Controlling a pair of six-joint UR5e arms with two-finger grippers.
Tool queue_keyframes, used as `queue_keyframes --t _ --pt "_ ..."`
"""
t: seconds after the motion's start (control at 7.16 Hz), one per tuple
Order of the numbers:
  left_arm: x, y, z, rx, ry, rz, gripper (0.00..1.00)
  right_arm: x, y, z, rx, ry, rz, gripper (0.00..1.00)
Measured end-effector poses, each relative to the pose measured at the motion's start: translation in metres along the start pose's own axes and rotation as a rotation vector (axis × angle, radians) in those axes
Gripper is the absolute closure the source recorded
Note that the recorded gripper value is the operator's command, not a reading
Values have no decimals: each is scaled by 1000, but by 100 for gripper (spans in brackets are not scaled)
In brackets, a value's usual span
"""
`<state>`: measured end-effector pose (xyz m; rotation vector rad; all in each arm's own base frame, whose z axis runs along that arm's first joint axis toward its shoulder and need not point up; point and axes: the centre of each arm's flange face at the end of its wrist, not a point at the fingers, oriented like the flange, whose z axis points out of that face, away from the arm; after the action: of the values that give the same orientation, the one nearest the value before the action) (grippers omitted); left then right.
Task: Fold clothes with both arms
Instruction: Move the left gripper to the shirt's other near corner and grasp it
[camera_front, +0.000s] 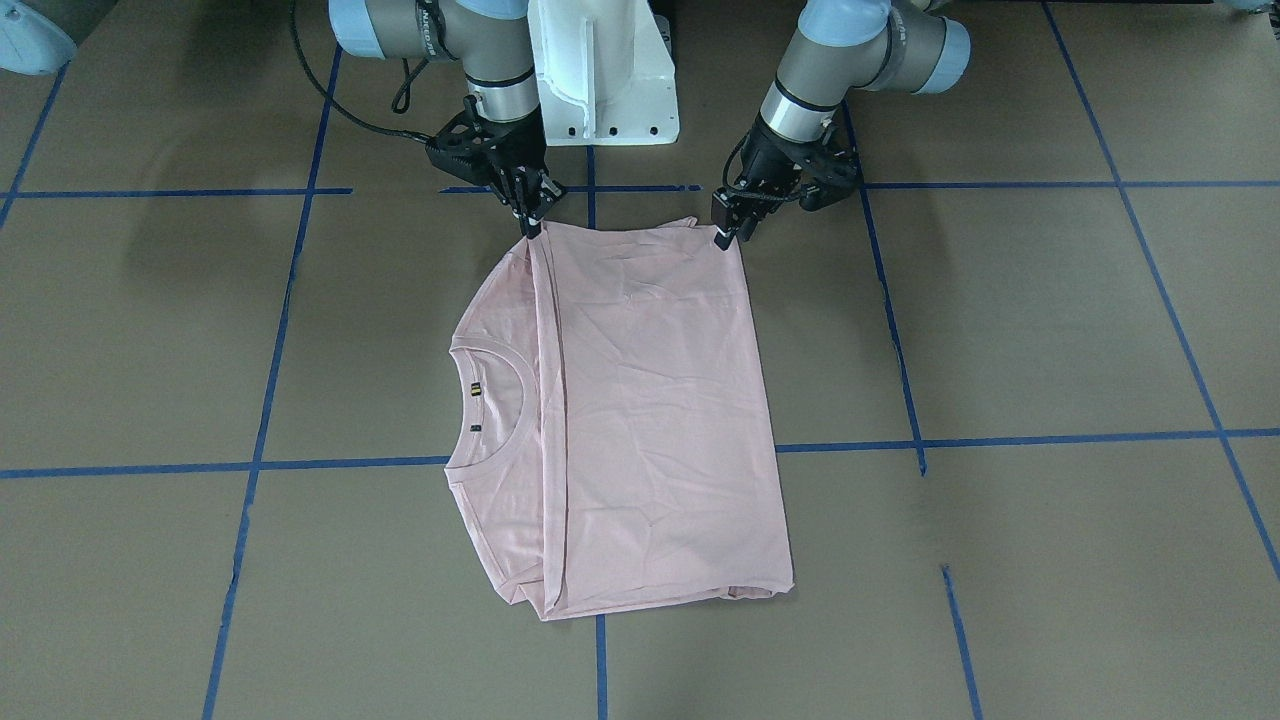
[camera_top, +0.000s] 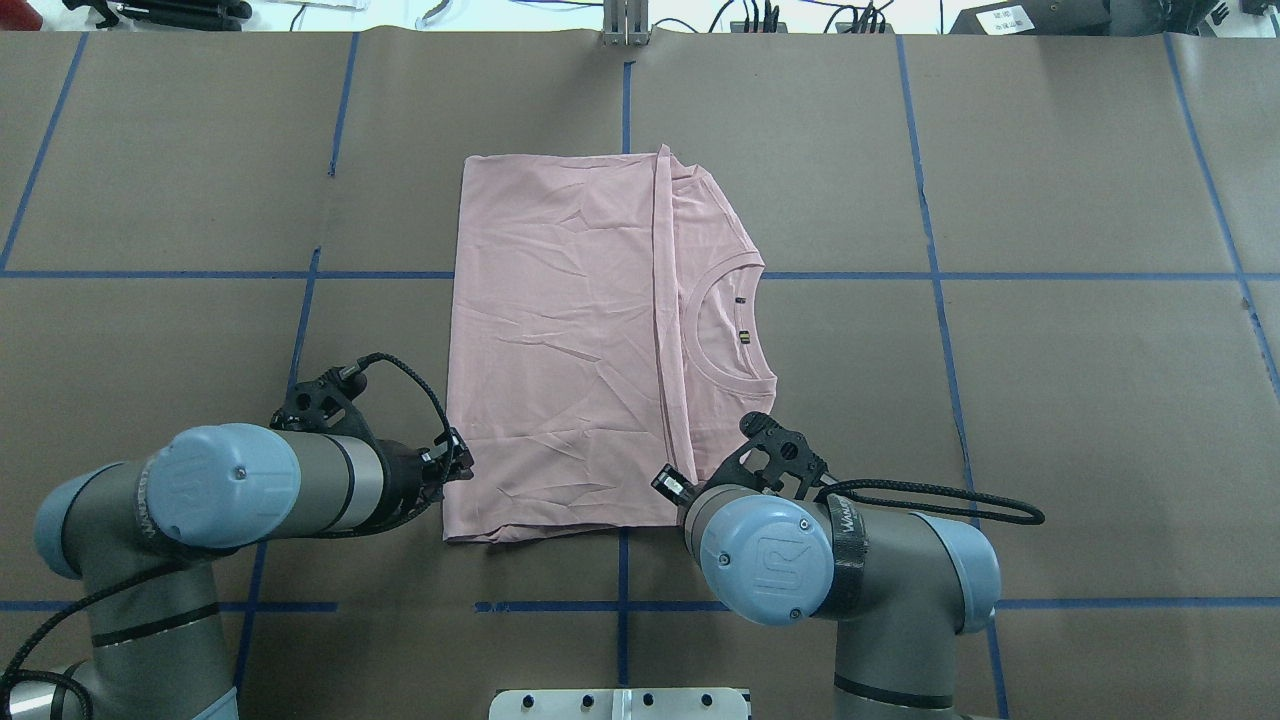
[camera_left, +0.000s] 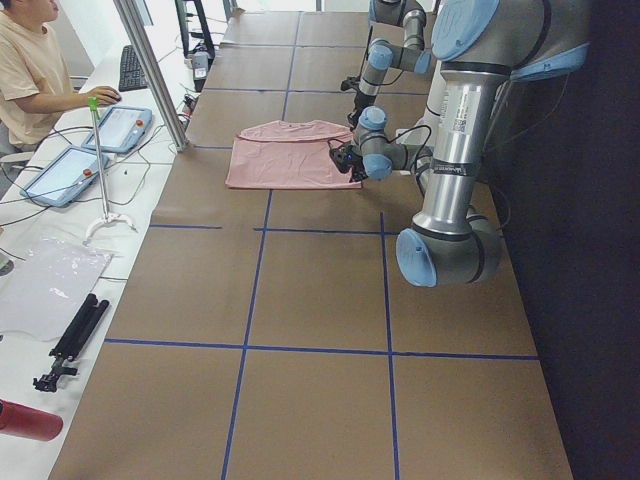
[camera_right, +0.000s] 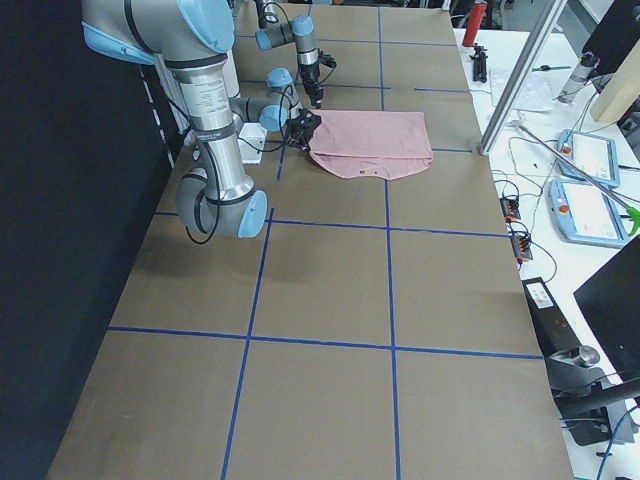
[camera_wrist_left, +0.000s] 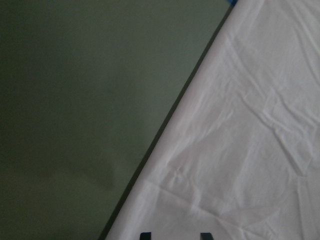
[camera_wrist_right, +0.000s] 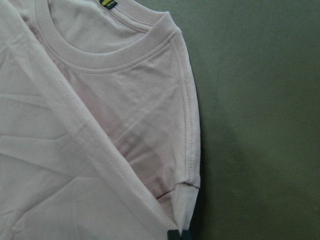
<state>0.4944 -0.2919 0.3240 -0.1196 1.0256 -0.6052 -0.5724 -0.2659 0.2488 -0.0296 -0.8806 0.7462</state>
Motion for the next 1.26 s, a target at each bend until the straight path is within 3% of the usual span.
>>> queue_keyframes --t 0.84,1.12,1.26 --pt "-13 17 16 -11 -40 19 56 0 0 1 1 1 0 100" --pt "-14 18 16 -11 -42 20 72 0 0 1 1 1 0 100" --pt "-15 18 17 -11 -42 20 87 0 0 0 1 1 0 100"
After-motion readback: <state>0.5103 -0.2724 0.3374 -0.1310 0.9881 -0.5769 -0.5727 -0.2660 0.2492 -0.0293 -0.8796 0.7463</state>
